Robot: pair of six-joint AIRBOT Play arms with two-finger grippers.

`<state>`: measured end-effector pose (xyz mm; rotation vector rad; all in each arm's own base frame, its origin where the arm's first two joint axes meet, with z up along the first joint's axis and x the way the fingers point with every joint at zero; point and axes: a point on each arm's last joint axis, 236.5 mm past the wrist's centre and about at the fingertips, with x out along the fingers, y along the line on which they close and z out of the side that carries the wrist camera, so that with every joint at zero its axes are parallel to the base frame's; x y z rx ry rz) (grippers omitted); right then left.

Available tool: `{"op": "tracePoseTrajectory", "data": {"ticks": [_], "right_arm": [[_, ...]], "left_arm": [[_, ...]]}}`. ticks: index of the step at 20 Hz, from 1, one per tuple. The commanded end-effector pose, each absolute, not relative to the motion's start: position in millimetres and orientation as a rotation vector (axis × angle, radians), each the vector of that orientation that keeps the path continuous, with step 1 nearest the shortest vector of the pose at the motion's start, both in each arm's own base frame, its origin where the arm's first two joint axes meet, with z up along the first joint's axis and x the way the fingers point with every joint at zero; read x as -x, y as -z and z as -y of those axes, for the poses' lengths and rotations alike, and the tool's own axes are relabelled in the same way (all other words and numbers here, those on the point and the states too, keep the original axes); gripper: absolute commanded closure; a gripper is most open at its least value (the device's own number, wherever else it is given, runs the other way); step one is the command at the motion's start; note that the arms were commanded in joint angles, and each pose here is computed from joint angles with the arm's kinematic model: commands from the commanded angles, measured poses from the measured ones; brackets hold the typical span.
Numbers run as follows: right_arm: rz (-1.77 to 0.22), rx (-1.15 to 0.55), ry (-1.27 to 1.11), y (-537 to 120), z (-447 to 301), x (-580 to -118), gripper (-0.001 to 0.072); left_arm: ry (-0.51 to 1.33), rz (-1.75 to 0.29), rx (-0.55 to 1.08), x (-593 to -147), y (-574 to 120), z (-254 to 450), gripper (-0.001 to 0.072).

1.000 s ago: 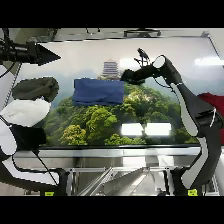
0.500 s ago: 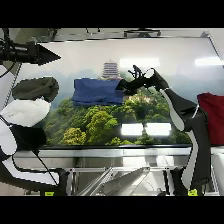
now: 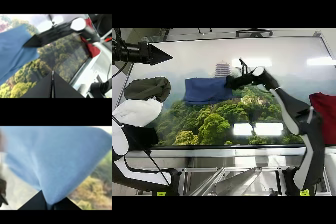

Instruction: Fold the shirts.

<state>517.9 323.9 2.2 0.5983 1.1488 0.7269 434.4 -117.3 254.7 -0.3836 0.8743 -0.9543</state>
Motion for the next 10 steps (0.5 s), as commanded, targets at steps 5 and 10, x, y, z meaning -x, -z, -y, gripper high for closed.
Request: {"op": "tracePoseTrajectory", "data": {"ticks": [5, 10], "right_arm": [[-0.796, -0.396, -0.32, -185.9, -88.8, -533.6, 0.0698], [-0.586, -0.632, 0.165, -218.6, 165.4, -512.9, 0.0699]], "left_arm": [[0.952, -0.931, 0.442, -428.8, -237.8, 122.8, 0.0689], [0.931, -0.994, 0.532, -434.1, -195.1, 134.5, 0.0689]]}}
